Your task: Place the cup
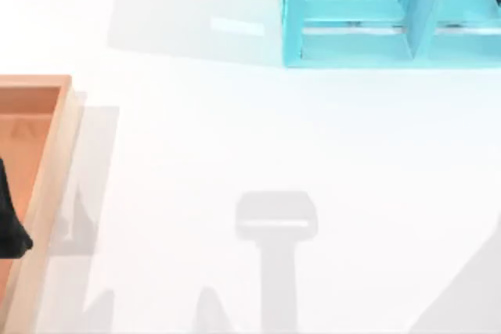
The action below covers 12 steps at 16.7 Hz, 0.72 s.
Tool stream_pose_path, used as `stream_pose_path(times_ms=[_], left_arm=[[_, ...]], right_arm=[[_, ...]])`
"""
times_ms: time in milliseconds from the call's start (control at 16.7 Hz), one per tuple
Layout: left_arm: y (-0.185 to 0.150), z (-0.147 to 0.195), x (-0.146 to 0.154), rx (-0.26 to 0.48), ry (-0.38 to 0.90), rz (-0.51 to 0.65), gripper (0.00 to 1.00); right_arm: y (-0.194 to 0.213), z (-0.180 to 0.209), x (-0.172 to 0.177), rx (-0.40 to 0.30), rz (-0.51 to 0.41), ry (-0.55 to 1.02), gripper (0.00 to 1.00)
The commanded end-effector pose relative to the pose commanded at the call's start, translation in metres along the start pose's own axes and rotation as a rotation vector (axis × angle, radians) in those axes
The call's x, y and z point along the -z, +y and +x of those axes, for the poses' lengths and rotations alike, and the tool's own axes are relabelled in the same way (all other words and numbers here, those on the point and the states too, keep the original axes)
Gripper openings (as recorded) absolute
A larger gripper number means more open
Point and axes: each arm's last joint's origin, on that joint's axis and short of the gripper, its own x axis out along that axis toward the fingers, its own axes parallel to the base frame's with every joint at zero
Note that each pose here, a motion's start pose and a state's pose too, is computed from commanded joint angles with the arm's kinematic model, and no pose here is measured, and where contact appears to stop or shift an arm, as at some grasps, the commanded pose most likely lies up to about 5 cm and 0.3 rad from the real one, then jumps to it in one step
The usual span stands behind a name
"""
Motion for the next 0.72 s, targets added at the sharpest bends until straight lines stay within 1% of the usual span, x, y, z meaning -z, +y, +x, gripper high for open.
stream_pose_path(times_ms=[360, 420, 720], left_arm=[[0.0000, 0.0000, 0.0000, 0.000, 0.000, 0.000, 1.00], [0.0000, 0.0000, 0.0000, 0.000, 0.000, 0.000, 1.00], [0.0000, 0.0000, 0.0000, 0.000, 0.000, 0.000, 1.00]], right_arm=[[0.0000, 0.0000, 0.0000, 0.000, 0.000, 0.000, 0.98], [0.0000, 0.0000, 0.0000, 0.000, 0.000, 0.000, 1.00], [0.0000, 0.0000, 0.0000, 0.000, 0.000, 0.000, 1.00]])
